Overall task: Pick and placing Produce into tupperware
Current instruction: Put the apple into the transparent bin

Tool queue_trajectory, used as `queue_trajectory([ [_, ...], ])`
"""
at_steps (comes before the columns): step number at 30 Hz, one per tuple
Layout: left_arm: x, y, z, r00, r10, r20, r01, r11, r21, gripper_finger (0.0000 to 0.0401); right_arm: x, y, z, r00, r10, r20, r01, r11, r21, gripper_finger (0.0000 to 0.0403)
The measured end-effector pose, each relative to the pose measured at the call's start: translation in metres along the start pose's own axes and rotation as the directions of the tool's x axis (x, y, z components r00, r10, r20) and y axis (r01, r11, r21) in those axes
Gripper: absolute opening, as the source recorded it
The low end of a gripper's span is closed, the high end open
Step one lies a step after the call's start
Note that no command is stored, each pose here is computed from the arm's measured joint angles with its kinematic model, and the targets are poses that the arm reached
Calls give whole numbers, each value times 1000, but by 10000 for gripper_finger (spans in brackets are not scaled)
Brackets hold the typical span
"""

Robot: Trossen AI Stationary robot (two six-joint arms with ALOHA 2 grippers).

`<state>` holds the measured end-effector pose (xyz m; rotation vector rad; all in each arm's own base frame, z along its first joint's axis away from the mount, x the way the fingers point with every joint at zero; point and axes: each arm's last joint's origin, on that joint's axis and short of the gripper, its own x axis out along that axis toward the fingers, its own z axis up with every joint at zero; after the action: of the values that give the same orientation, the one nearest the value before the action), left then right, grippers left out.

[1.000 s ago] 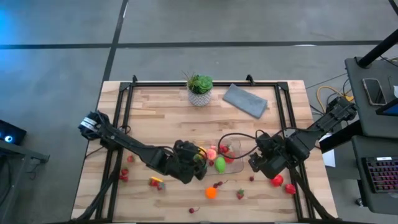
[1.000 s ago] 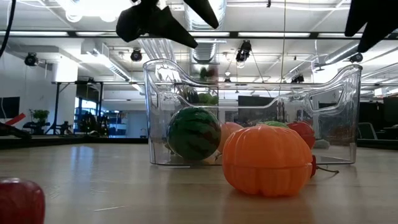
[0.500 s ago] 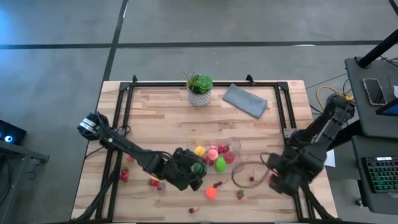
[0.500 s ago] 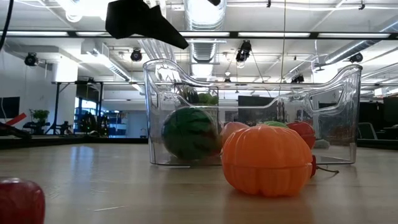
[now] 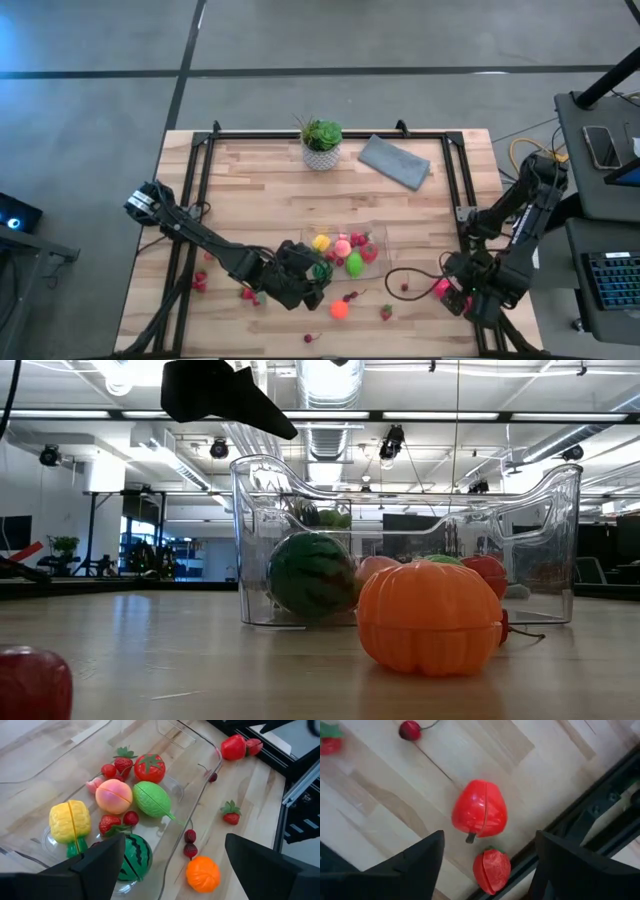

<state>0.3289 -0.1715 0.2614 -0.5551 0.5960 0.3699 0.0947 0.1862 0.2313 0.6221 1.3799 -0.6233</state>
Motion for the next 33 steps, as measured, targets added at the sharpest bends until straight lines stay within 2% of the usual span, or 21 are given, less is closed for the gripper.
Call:
queue_trajectory([
  [6,0,0,0,1000,0,0,0,1000,-1,329,17,1,1,992,-58,-110,69,993,98,354],
  [10,0,0,0,1000,-1,0,1,1000,-2,329,24,5,0,992,-30,-125,45,992,117,358],
  [14,0,-1,1,1000,-10,6,10,1000,-9,329,29,7,1,994,-47,-95,61,988,140,359],
  [20,0,-4,2,999,-39,24,40,999,-30,329,51,15,-2,997,16,-69,-7,992,127,359],
  [29,-1,-6,1,999,-49,20,50,998,-29,329,75,17,-4,997,-66,-40,71,988,135,359],
  [33,-2,-7,-1,998,-56,18,57,998,-28,329,78,18,-4,997,-79,-22,81,992,96,359],
])
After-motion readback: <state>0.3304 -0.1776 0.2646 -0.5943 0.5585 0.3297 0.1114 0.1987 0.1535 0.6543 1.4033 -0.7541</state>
